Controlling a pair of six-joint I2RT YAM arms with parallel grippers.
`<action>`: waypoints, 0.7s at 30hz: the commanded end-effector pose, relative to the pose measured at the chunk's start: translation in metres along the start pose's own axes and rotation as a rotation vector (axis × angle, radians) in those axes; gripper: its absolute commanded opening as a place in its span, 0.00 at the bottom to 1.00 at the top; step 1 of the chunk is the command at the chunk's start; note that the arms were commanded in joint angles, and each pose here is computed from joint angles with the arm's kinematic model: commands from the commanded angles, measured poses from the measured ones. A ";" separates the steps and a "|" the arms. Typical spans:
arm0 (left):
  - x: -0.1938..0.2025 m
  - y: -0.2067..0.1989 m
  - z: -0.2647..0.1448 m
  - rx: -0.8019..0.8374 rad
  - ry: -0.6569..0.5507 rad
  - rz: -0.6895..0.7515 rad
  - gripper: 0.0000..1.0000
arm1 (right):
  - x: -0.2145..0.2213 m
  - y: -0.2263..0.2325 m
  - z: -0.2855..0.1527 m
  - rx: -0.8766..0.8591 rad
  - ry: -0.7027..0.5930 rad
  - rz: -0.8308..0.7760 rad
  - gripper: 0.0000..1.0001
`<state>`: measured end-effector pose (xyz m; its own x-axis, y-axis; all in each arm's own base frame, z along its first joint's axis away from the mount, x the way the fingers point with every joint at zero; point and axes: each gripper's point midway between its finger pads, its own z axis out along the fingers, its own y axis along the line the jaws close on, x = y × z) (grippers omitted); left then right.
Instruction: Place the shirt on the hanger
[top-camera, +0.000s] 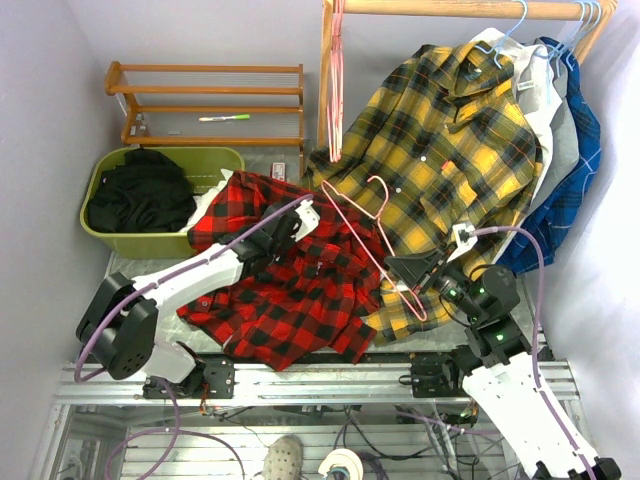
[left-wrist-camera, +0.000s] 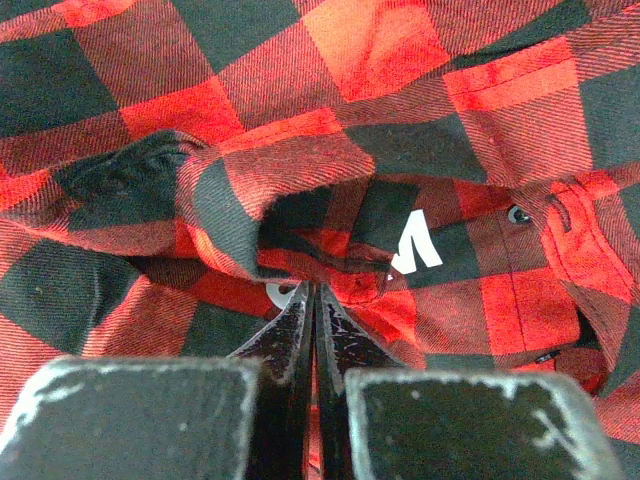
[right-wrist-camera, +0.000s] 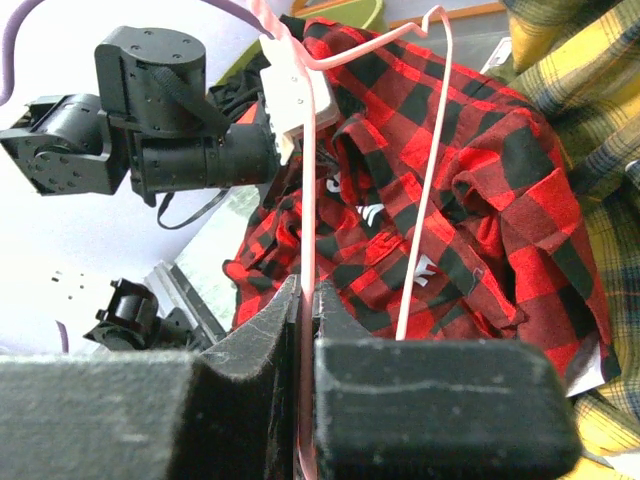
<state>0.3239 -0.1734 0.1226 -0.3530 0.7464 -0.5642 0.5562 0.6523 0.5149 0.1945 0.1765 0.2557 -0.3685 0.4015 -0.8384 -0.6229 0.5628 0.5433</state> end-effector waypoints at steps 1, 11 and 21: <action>-0.020 0.018 -0.002 -0.062 -0.056 -0.028 0.07 | -0.002 0.013 0.000 -0.068 -0.001 -0.018 0.00; -0.054 0.047 -0.027 -0.026 -0.076 -0.076 0.07 | -0.005 0.050 -0.022 -0.149 0.168 -0.103 0.00; -0.034 0.008 -0.022 0.195 -0.040 -0.107 0.64 | -0.005 0.050 -0.035 -0.108 0.184 -0.134 0.00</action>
<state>0.3428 -0.1839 0.1809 -0.3575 0.6747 -0.6458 0.5743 0.7041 0.4177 0.1464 0.1828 0.2767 -0.4292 0.2068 -0.8792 -0.7285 0.4962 0.4723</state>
